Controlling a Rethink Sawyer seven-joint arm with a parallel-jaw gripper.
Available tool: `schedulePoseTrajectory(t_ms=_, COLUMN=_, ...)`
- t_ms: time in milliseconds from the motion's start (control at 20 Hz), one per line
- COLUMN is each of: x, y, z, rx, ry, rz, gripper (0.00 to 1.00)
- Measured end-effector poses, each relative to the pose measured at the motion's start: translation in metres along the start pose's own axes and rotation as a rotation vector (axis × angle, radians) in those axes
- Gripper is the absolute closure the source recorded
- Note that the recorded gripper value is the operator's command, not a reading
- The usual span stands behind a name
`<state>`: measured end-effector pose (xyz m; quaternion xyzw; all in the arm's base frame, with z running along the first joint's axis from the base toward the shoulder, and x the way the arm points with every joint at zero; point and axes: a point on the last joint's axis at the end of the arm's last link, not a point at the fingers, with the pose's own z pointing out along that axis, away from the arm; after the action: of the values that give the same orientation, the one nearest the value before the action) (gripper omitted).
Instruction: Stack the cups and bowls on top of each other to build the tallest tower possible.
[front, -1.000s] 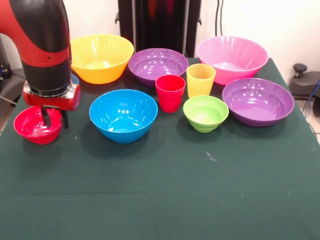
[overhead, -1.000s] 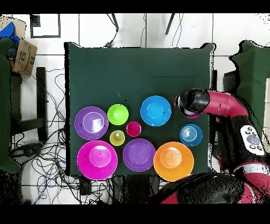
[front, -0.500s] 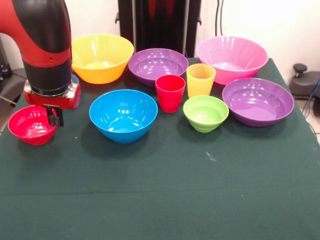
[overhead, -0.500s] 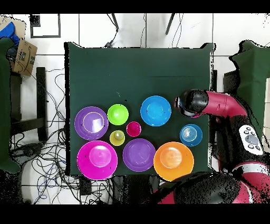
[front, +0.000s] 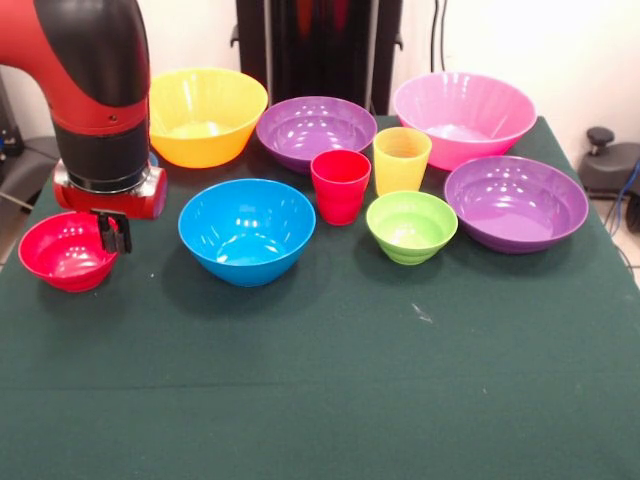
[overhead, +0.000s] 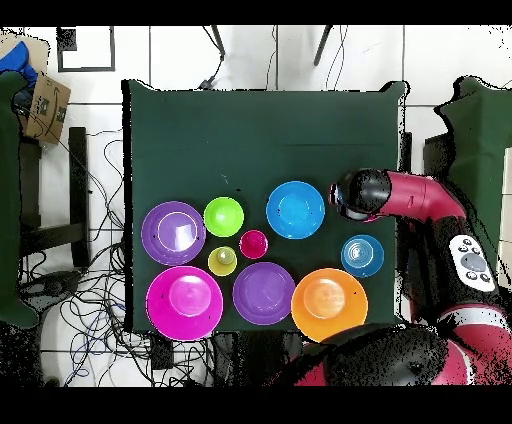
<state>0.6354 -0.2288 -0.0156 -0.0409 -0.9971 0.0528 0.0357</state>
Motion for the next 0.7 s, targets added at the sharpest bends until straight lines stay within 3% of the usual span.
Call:
schedulePoseTrajectory(t_ms=400, x=-0.002, y=0.01, z=-0.014, rx=-0.029, ry=-0.01, rz=0.008, gripper=1.0)
schedulePoseTrajectory(t_ms=700, x=-0.018, y=0.034, z=-0.043, rx=-0.064, ry=-0.042, rz=0.015, gripper=1.0)
